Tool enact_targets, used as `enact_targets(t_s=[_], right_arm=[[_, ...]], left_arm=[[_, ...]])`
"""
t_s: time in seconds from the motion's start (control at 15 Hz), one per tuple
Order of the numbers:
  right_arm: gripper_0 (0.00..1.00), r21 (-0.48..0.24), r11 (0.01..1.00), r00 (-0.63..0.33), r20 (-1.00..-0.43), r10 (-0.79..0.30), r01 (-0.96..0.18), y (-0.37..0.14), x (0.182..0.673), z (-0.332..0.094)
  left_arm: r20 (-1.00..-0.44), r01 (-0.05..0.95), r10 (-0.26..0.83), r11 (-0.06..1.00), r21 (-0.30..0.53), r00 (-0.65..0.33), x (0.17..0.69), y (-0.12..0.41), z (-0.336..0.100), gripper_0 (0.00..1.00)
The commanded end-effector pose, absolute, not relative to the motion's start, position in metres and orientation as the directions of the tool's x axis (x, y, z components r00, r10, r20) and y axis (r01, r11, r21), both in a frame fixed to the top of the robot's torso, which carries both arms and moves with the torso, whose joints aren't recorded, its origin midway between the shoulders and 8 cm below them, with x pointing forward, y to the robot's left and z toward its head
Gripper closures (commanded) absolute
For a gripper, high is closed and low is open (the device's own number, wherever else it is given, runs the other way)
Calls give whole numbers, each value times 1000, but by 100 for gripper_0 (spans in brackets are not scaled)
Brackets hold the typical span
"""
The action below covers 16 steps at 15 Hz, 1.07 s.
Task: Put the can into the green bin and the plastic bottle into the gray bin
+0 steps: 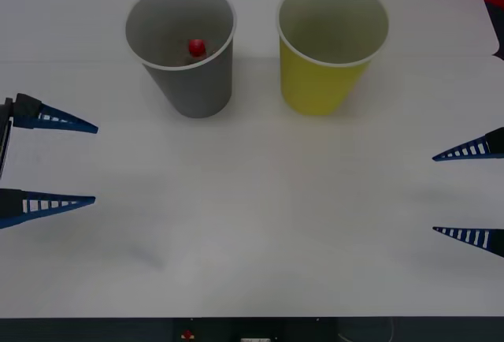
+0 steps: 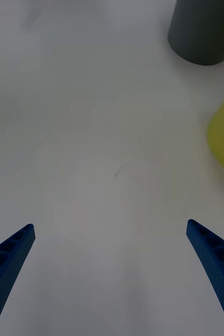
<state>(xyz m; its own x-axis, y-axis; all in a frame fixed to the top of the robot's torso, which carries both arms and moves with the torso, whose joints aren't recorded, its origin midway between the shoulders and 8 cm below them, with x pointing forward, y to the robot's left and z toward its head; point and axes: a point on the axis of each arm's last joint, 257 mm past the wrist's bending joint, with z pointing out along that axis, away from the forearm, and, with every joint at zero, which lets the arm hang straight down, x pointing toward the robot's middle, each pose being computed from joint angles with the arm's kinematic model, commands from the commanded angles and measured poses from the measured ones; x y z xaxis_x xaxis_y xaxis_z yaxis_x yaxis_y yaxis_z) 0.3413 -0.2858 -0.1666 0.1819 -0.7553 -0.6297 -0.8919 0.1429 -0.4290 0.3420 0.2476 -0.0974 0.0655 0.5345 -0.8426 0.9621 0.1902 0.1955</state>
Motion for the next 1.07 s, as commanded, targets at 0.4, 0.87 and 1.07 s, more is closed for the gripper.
enact_targets(t_s=[0.4,0.87,1.07], right_arm=[[0,-429,143,182,-630,-755,-892,-286,341,-167],[0,-429,143,182,-630,-755,-892,-286,341,-167],[0,-429,143,182,-630,-755,-892,-286,341,-167]], left_arm=[[-814,938,569,202,280,120,330,246,-108,0],[-722,928,679,172,332,132,328,254,-129,0],[-712,928,691,171,331,126,328,256,-131,0]])
